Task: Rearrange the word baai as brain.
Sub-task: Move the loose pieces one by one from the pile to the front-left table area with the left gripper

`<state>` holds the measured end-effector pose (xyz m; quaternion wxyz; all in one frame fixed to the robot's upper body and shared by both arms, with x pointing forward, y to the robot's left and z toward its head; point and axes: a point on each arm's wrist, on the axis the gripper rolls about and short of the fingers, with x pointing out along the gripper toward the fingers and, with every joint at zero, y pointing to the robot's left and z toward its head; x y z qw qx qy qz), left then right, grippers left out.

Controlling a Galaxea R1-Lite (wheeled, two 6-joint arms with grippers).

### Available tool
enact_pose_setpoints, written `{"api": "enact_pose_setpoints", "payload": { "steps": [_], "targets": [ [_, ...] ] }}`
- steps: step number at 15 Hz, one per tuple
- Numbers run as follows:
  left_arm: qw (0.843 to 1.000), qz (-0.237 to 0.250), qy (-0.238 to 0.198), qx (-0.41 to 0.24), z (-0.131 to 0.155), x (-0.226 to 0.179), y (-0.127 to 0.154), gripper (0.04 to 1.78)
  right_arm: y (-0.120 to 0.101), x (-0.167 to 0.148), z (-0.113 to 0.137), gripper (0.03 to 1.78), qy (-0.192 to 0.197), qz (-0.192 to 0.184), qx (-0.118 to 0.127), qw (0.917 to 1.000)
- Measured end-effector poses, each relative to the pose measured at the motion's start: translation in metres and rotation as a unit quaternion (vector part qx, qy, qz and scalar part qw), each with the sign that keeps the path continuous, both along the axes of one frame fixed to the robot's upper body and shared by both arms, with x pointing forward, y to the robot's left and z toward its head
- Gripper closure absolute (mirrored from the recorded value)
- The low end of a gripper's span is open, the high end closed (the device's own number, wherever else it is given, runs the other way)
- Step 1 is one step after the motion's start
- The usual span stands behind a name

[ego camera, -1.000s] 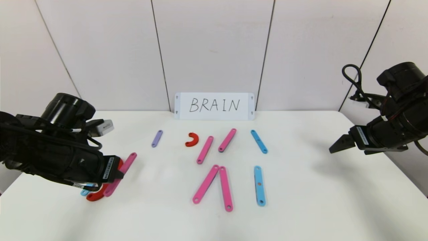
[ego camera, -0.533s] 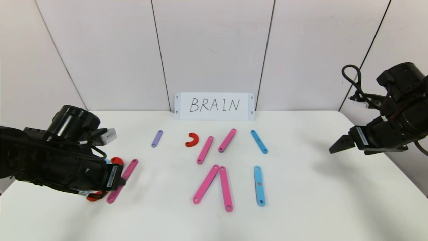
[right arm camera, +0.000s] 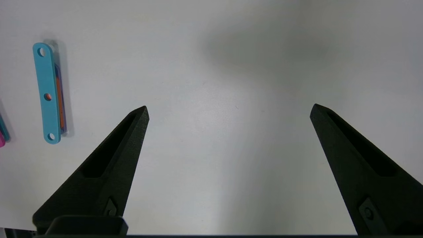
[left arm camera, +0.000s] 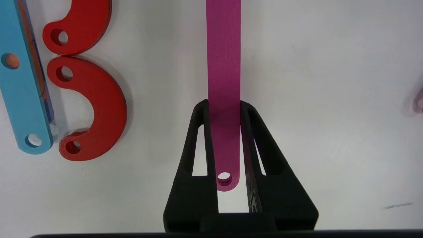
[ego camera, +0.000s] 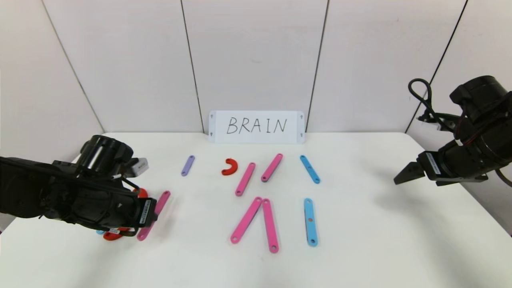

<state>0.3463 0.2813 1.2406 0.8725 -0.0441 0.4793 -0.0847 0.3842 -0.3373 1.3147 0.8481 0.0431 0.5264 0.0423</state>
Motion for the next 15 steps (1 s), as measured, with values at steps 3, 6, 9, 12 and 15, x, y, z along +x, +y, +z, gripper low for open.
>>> {"api": "enact_pose_setpoints", "payload": {
  "steps": [3, 6, 9, 12, 15],
  "targets": [
    [1.0, -0.003, 0.012, 0.002, -0.006, 0.001, -0.002, 1.55, 0.0, 0.0, 0.0, 0.1, 0.001, 0.0, 0.0, 1.0],
    [1.0, -0.004, 0.015, 0.003, -0.011, 0.004, -0.004, 1.55, 0.0, 0.0, -0.001, 0.1, 0.001, 0.001, 0.0, 1.0],
    [1.0, -0.005, 0.008, 0.002, -0.017, 0.012, -0.007, 1.55, 0.0, 0.0, 0.0, 0.1, 0.001, 0.001, 0.001, 1.0],
    [1.0, 0.008, 0.0, 0.018, -0.025, 0.021, -0.008, 1.55, 0.0, -0.001, -0.001, 0.1, 0.001, 0.006, -0.002, 1.0],
    [1.0, 0.011, 0.005, 0.021, -0.028, 0.023, -0.007, 1.55, 0.0, -0.001, -0.001, 0.1, 0.001, 0.007, -0.002, 1.0]
  ]
}}
